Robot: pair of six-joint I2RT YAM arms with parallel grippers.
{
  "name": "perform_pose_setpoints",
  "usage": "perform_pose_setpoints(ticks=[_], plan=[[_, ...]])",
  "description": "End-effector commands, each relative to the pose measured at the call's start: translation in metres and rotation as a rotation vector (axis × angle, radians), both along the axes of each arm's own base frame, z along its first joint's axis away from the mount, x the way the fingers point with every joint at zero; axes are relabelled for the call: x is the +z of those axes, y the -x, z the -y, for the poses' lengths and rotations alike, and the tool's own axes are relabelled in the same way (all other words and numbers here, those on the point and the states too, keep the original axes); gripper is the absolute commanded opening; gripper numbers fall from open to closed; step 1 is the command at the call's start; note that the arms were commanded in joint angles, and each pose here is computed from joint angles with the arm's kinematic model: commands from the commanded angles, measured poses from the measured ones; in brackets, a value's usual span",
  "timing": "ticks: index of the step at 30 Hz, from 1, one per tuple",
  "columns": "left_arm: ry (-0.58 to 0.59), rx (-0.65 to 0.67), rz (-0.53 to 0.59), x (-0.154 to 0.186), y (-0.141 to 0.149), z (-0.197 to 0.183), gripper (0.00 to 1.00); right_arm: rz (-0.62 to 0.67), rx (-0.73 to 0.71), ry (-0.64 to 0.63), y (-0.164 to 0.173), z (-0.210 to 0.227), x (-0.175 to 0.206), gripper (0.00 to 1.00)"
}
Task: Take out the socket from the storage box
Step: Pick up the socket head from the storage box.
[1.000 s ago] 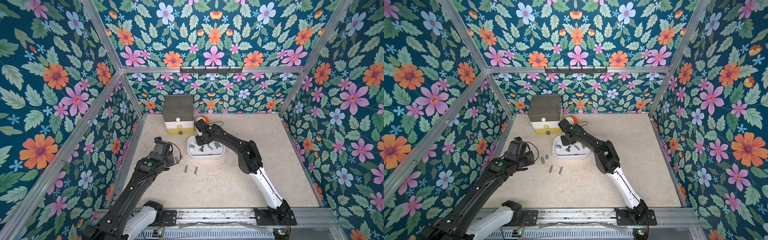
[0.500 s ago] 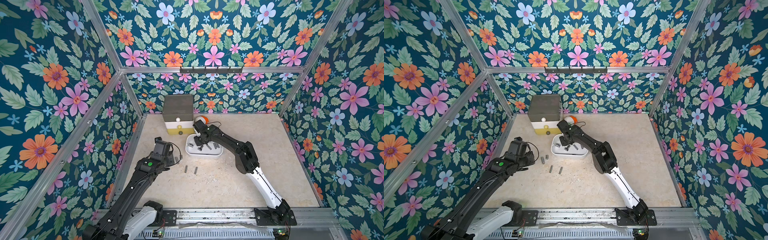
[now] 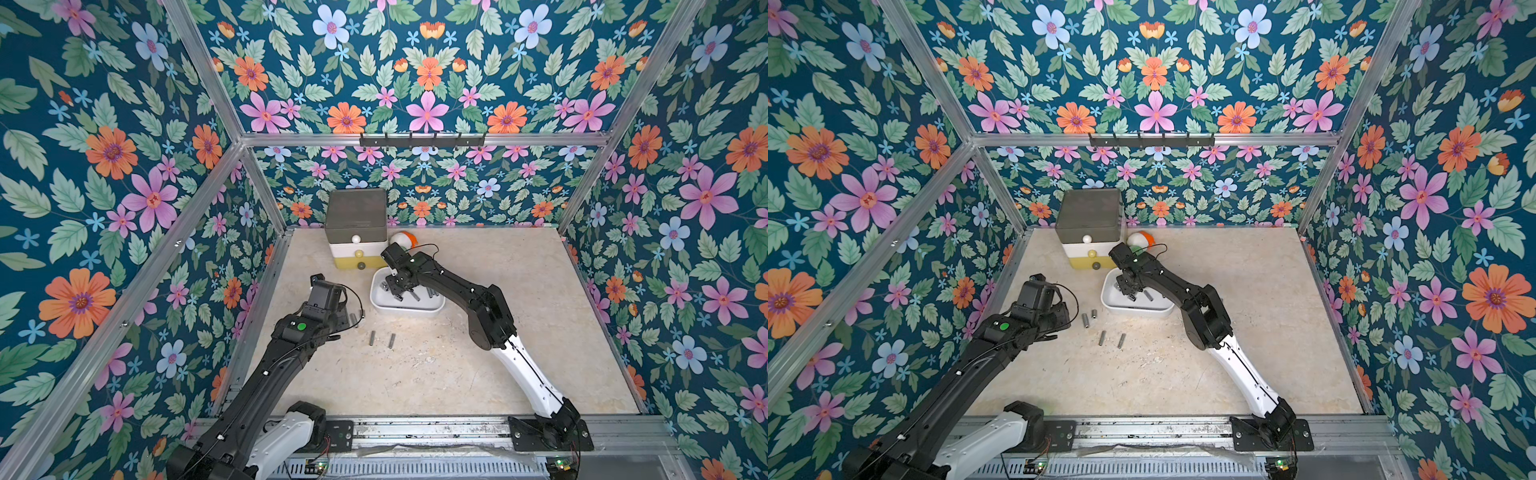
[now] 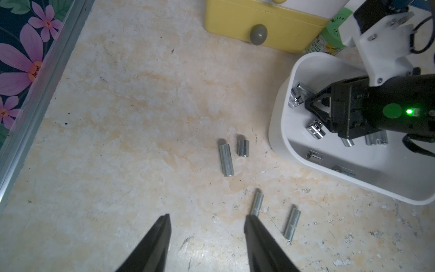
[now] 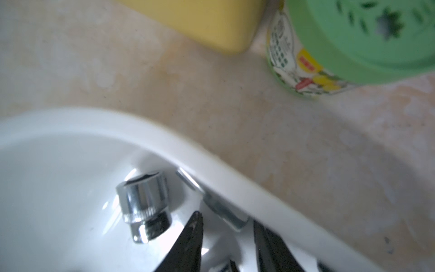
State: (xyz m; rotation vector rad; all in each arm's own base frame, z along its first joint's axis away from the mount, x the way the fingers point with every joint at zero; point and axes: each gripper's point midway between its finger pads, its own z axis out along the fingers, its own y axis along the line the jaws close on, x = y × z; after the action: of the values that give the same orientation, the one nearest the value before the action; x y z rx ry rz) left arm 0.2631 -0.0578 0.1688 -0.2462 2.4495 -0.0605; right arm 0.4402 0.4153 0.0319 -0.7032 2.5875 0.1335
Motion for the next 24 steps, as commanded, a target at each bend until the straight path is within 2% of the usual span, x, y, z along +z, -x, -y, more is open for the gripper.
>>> perform_pose_setpoints(ticks=[1, 9, 15, 24], plan=[[-0.012, 0.004, 0.01, 0.002, -0.002, -0.002, 0.57, 0.041, -0.003, 0.064, -0.003, 0.013, 0.012, 0.43], [-0.015, 0.002, 0.0, -0.001, -0.002, -0.001, 0.57, 0.043, 0.075, 0.047, -0.003, 0.003, 0.01, 0.47], [-0.017, 0.001, -0.006, -0.002, -0.002, -0.001, 0.57, 0.03, 0.109, -0.006, -0.004, -0.012, 0.007, 0.47], [-0.019, 0.002, -0.007, -0.003, -0.003, -0.001, 0.57, 0.012, 0.125, -0.016, -0.003, -0.016, -0.008, 0.45]])
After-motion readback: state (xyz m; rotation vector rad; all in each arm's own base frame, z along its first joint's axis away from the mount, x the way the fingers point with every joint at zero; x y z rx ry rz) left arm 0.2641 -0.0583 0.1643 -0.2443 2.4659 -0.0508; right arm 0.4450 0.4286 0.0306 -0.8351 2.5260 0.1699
